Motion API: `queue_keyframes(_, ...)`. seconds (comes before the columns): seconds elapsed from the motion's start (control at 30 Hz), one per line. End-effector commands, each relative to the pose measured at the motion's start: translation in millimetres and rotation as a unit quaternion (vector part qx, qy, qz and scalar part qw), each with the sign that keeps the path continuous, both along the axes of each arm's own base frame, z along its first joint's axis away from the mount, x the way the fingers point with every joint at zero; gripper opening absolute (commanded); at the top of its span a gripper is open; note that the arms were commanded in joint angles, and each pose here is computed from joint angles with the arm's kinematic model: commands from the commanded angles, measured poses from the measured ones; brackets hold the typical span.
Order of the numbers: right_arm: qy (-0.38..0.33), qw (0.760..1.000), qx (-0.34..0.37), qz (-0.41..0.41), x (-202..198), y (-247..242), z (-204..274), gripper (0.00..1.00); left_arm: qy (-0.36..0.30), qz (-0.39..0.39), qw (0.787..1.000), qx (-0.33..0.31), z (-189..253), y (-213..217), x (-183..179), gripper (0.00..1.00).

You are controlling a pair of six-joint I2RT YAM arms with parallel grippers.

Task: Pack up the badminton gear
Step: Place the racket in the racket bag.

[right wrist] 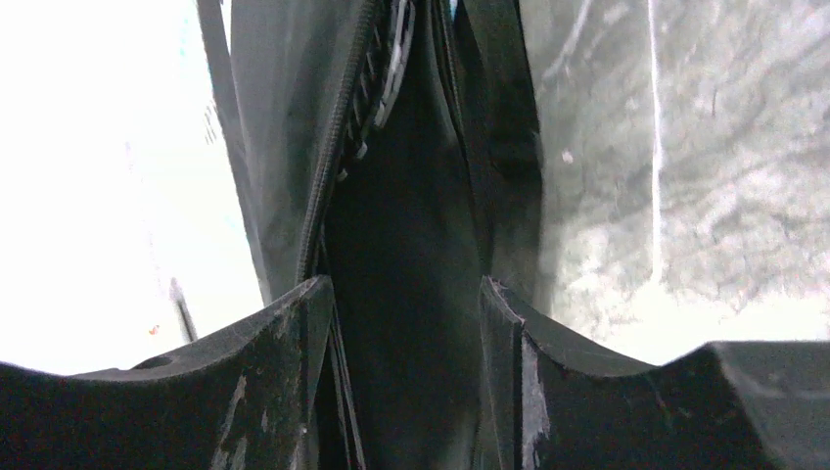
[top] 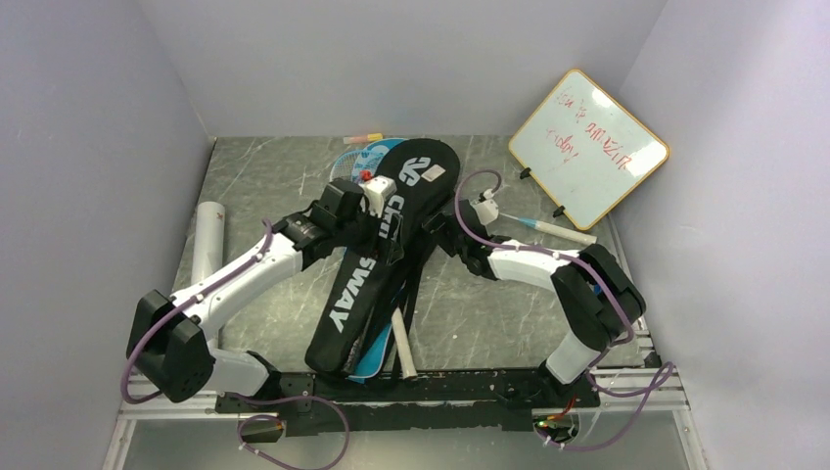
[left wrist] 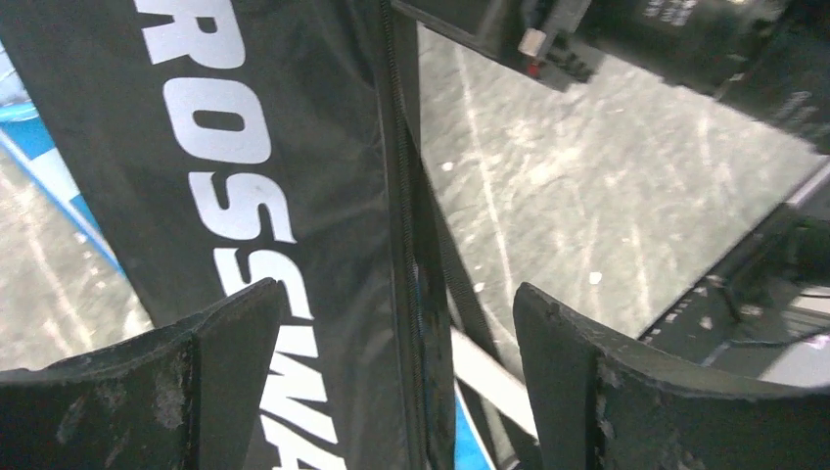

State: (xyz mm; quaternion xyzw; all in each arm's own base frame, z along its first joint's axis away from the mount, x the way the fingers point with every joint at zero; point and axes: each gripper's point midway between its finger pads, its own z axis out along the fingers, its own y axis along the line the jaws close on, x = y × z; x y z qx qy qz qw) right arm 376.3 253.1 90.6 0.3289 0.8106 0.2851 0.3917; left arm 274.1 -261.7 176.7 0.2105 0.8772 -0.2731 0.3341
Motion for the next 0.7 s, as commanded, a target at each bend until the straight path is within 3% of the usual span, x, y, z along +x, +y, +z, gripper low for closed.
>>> queue_keyframes(0.0,0.014,0.996,0.034,0.080,-24.9,20.7,15.7,0.59,-0.064,0.020,0.995,0.070,8.0,19.6,1.1,0.91)
queue_keyframes(0.13,0.031,0.983,0.055,0.173,-61.7,33.6,6.8,0.56,-0.077,0.007,0.992,0.100,1.2,24.9,-13.7,0.90)
queue_keyframes(0.33,0.028,0.947,0.110,0.301,-104.0,60.2,6.2,0.37,-0.055,0.010,0.993,0.103,-17.1,33.3,-30.0,0.81)
queue_keyframes(0.57,0.023,0.936,0.106,0.336,-118.0,71.5,1.4,0.32,-0.023,0.006,0.993,0.120,-46.8,29.8,-44.7,0.79)
queue_keyframes(0.67,0.027,0.935,0.104,0.338,-116.3,74.4,-2.3,0.25,-0.023,0.007,0.991,0.128,-52.3,28.3,-46.5,0.75)
